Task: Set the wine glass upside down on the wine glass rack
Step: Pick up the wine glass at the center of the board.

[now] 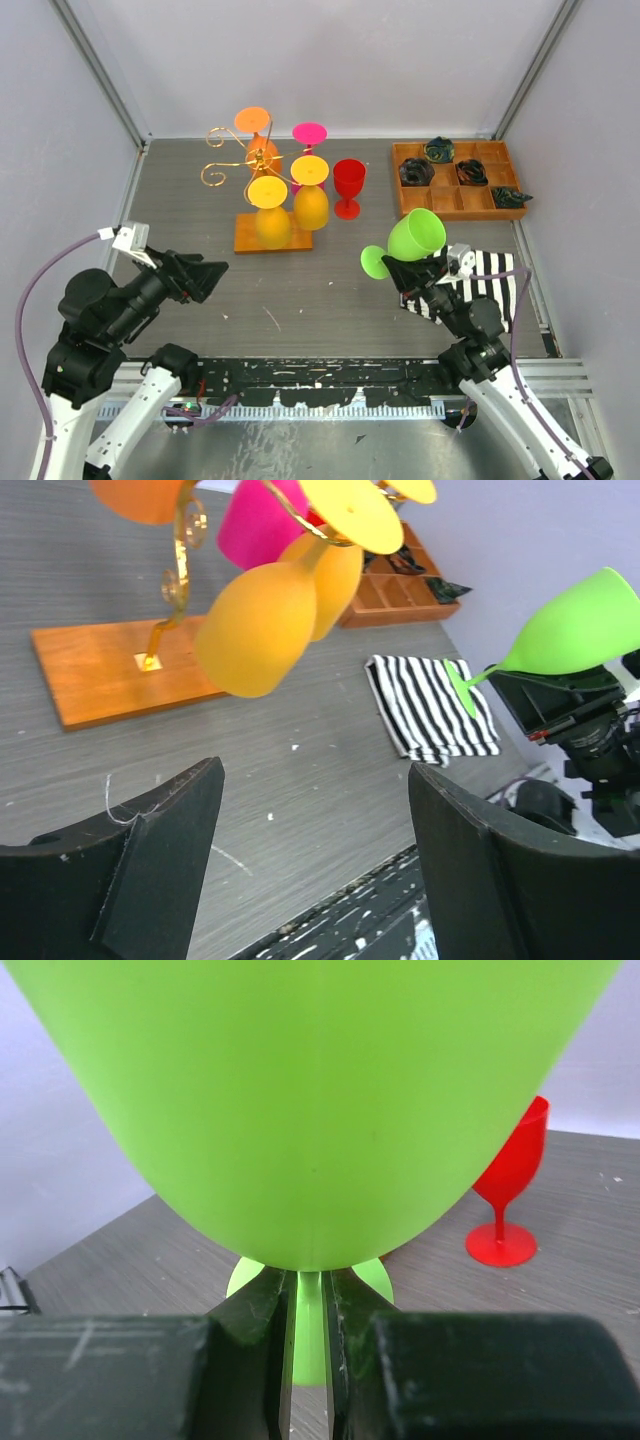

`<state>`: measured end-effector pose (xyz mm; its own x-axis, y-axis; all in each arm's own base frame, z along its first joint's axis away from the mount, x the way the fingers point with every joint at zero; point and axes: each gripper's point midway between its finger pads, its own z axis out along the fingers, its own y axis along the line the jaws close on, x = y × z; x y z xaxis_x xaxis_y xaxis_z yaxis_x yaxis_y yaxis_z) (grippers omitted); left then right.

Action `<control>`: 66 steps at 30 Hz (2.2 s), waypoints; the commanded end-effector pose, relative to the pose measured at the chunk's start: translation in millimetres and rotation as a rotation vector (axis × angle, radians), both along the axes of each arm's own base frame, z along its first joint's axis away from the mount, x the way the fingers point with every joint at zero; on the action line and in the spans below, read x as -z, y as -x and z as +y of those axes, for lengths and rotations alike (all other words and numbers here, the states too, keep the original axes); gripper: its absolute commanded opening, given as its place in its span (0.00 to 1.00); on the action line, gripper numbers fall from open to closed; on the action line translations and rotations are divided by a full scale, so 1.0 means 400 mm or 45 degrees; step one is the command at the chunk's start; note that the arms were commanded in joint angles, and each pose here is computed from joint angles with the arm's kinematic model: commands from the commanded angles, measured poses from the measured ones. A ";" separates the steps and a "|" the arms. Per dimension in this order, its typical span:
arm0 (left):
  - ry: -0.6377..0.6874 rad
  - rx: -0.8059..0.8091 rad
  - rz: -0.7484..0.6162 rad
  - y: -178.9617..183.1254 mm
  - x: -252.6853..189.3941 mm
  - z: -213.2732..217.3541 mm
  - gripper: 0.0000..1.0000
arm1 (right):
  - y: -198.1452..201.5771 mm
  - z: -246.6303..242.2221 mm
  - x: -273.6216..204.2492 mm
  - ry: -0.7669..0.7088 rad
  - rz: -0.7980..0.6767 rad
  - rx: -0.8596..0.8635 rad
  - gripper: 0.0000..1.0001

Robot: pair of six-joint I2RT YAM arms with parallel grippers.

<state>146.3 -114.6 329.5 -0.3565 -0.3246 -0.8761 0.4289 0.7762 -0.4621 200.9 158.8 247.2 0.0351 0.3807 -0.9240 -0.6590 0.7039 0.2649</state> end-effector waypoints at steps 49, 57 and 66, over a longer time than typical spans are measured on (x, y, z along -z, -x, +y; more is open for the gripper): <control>0.422 0.476 0.025 -0.053 -0.090 -0.663 0.70 | 0.103 0.008 -0.330 -0.281 -0.360 -0.190 0.01; 0.429 0.485 0.029 -0.053 -0.091 -0.681 0.61 | 0.099 0.015 -0.322 -0.267 -0.358 -0.198 0.01; 0.424 0.519 0.056 -0.049 -0.083 -0.714 0.38 | 0.102 0.020 -0.320 -0.267 -0.360 -0.219 0.01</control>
<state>168.0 -393.7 337.9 -0.5548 -0.3699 -0.7452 0.6214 0.4113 -0.6668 172.9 170.0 347.3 0.1428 0.5434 -0.8273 -0.8027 0.5526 0.2244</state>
